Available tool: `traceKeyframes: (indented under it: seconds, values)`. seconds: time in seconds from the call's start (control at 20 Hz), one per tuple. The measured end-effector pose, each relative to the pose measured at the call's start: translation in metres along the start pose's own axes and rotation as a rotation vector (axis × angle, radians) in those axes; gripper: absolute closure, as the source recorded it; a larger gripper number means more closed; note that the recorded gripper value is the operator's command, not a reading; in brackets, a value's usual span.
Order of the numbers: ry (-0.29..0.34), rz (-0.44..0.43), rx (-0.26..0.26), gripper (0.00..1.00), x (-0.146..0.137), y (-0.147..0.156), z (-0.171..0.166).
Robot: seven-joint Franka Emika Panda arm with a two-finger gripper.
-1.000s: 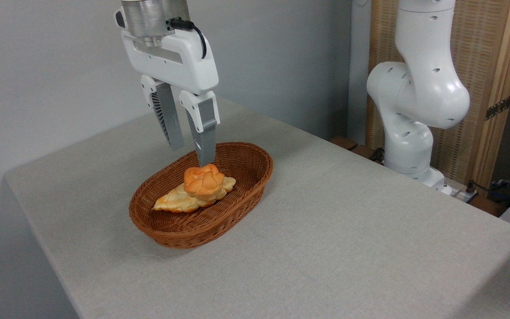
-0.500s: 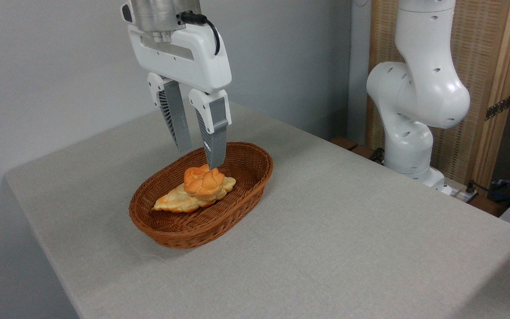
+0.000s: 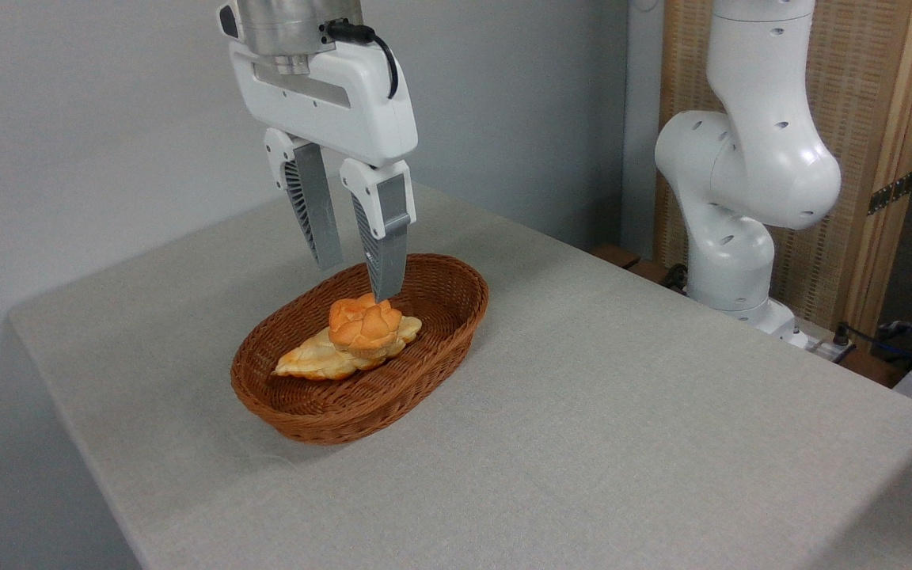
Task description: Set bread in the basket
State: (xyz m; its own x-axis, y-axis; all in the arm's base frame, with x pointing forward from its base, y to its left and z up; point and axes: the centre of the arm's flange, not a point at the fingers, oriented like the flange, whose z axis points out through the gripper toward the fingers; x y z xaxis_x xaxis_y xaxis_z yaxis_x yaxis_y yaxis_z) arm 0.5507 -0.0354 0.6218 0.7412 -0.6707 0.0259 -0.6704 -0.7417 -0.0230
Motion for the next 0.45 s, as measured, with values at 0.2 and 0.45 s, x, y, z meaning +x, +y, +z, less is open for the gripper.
traceKeyframes:
  seconds: [0.2, 0.45]
  values:
    - [0.005, 0.0, -0.007, 0.0, 0.0006, 0.0008, 0.0]
    - [0.006, 0.0, -0.007, 0.0, 0.0007, 0.0009, 0.0]
